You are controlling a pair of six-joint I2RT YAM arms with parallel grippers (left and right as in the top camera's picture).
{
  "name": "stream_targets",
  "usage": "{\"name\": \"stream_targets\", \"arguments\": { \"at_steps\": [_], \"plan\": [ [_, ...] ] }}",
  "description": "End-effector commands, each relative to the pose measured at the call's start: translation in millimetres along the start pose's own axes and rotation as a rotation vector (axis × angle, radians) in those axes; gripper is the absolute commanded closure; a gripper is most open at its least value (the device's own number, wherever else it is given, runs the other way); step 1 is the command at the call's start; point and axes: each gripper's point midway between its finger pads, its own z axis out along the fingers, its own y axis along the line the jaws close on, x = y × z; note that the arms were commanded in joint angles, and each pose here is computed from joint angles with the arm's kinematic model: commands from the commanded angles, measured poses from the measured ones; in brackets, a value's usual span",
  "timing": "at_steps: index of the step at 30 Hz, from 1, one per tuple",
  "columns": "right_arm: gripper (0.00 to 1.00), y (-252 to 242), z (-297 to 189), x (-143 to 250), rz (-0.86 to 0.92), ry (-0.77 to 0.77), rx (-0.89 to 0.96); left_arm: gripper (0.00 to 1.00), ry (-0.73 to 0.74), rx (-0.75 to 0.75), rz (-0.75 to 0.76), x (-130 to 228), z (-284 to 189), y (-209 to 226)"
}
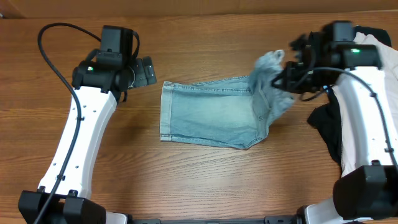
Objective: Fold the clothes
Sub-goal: 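Grasp the shorts' right end with the right gripper and fold it left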
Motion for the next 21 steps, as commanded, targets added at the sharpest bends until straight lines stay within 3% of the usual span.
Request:
{"name": "stream_targets", "arguments": {
  "at_steps": [1, 10, 18, 20, 21],
  "plan": [
    [0.96, 55, 10, 1, -0.114, -0.003, -0.062, 0.0, -0.011, -0.029, -0.025, -8, 5, 17],
    [0.96, 131, 85, 8, -0.178, 0.003, -0.013, 0.0, -0.012, -0.053, -0.07, -13, 7, 38],
    [0.95, 155, 164, 15, -0.178, 0.032, 0.0, 0.0, -0.006, -0.039, -0.07, -12, 7, 35],
    [0.66, 161, 180, 18, -0.192, 0.042, -0.015, 0.0, -0.006, -0.039, -0.07, -12, 7, 35],
    [0.6, 165, 187, 21, -0.202, 0.051, -0.028, 0.0, -0.005, -0.039, -0.07, -12, 7, 35]
  ]
}}
